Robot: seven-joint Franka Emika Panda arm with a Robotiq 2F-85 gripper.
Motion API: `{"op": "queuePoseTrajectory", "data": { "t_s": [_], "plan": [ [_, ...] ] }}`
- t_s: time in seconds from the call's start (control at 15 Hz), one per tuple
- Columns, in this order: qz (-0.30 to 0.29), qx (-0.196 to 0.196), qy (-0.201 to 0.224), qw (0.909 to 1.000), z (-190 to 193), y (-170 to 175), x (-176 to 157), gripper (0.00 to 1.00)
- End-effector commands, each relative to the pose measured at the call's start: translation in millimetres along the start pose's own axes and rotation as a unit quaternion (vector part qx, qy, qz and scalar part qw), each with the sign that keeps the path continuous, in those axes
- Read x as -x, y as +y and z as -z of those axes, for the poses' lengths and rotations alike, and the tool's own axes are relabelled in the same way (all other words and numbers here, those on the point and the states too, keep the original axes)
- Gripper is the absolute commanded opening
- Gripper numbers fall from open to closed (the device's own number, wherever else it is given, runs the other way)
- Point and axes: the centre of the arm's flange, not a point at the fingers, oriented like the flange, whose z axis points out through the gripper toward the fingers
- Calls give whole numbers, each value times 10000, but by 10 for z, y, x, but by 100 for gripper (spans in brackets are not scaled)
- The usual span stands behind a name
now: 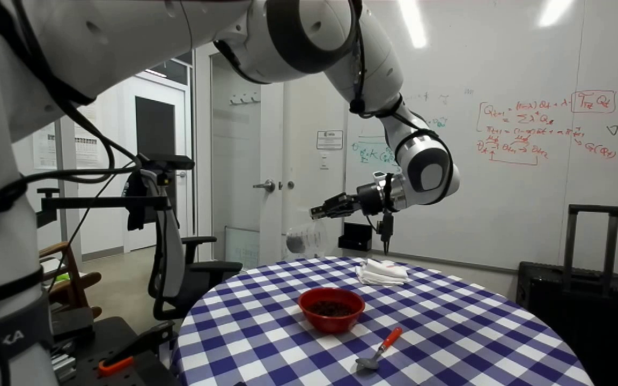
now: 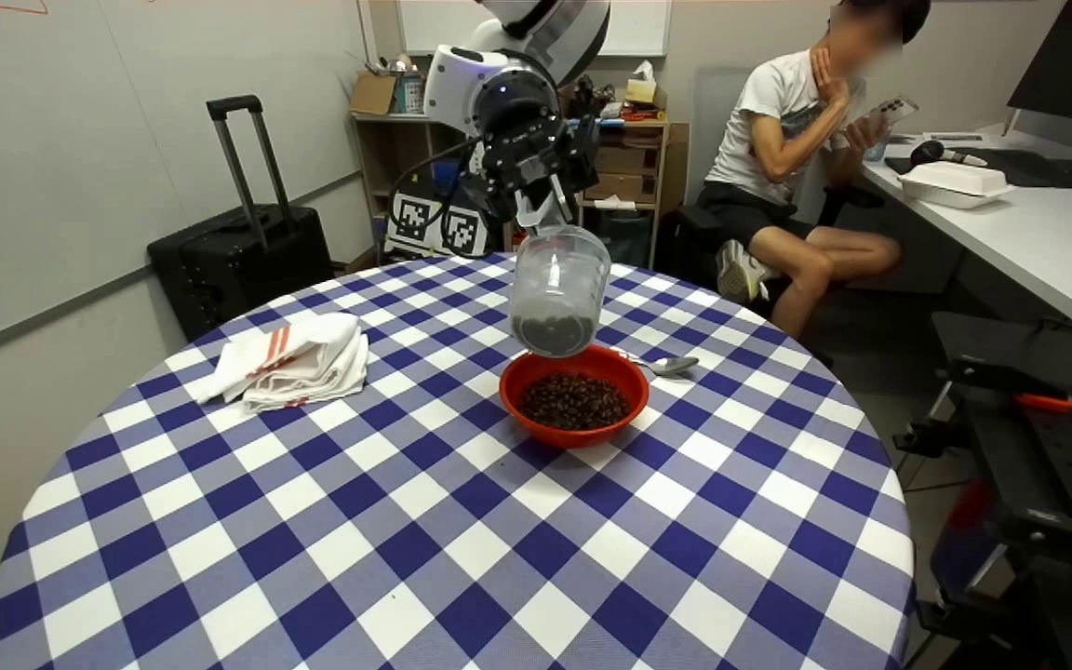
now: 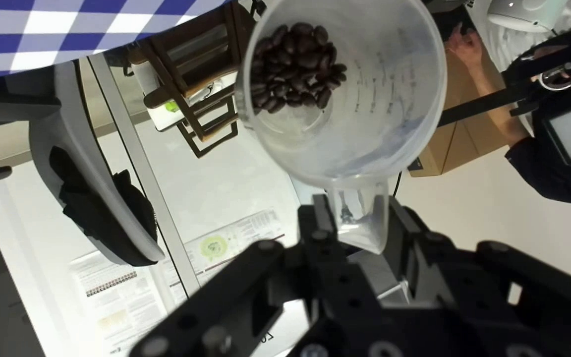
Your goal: Pour the contents in the clear jug into the red bowl
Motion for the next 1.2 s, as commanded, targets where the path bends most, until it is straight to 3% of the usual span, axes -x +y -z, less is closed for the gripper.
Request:
{"op": "queuePoseTrajectory", "data": {
  "t_s": [0.0,0.67,1.13],
  "plan": [
    [222,-103,493,9985,257,146,59,7],
    [485,-234,1426,9883,392,120,304,7],
    [665,-337,2108,9747,469,142,396,7]
  ]
}}
